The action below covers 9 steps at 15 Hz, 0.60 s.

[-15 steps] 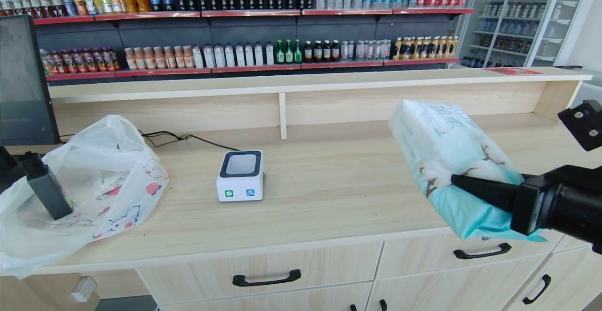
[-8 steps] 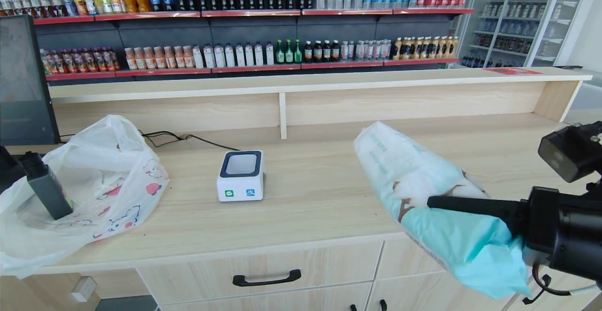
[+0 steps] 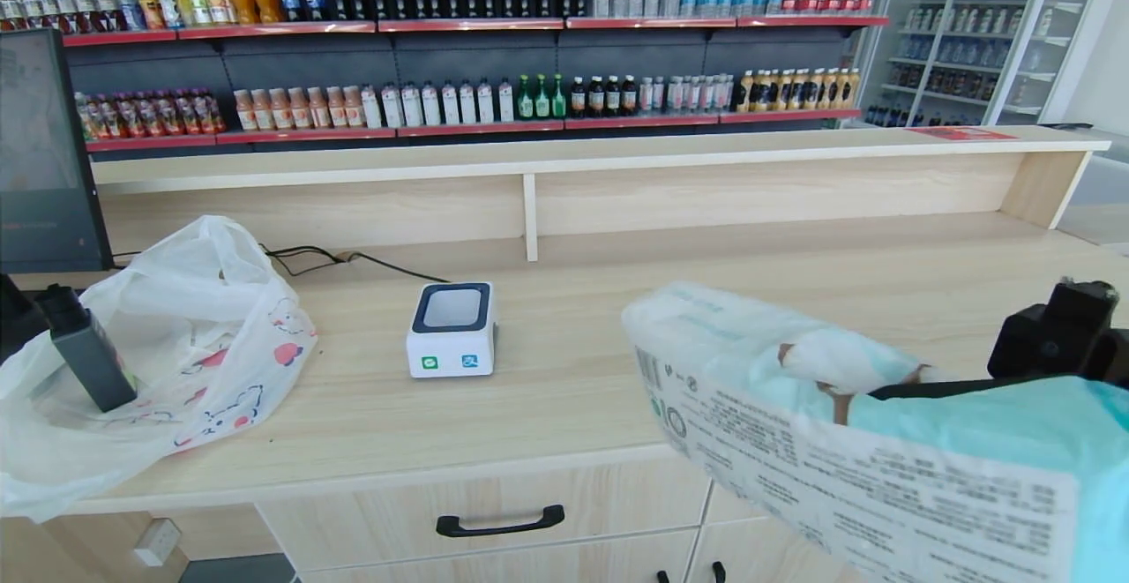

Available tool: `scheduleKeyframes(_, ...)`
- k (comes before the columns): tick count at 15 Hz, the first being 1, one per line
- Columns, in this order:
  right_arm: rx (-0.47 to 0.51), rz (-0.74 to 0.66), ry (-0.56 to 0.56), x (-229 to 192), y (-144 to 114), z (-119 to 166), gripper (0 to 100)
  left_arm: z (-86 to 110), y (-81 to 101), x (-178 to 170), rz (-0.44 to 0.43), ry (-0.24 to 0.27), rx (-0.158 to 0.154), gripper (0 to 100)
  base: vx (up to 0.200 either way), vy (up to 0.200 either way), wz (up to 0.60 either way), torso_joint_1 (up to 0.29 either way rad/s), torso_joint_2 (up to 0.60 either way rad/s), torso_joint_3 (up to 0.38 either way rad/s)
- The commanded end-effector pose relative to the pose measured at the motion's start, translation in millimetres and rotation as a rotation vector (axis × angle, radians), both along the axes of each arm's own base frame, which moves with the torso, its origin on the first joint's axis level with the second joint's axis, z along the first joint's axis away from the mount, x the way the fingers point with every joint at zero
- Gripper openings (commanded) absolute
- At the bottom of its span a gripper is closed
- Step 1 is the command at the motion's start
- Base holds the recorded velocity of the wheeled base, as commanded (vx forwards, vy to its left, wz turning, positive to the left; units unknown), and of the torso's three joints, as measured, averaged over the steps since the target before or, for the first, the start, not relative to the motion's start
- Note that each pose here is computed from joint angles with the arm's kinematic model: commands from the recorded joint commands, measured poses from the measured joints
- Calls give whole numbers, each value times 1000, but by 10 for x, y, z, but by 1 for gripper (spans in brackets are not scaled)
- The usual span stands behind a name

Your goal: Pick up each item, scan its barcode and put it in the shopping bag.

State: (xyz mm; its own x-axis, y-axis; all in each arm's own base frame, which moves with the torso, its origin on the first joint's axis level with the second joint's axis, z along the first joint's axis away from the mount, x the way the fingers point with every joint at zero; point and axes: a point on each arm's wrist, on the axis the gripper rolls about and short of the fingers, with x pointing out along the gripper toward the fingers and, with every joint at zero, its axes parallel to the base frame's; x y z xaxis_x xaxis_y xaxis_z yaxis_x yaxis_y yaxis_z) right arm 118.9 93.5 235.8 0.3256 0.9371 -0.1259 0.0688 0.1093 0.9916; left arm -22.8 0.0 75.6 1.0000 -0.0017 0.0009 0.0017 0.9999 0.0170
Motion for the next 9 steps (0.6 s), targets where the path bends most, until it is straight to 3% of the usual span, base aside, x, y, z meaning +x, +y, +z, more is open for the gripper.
scheduleKeyframes(1, 112, 123, 133, -173, -84, 132, 0, 0, 0, 0, 0, -1, 0, 100, 0, 0, 0, 0, 0, 0)
scheduleKeyframes(4, 166, 217, 300, -117, -31, 116, 0, 0, 0, 0, 0, -1, 0, 100, 0, 0, 0, 0, 0, 0)
scheduleKeyframes(9, 230, 228, 599, 319, 177, 88, 0, 0, 0, 0, 0, -1, 0, 100, 0, 0, 0, 0, 0, 0)
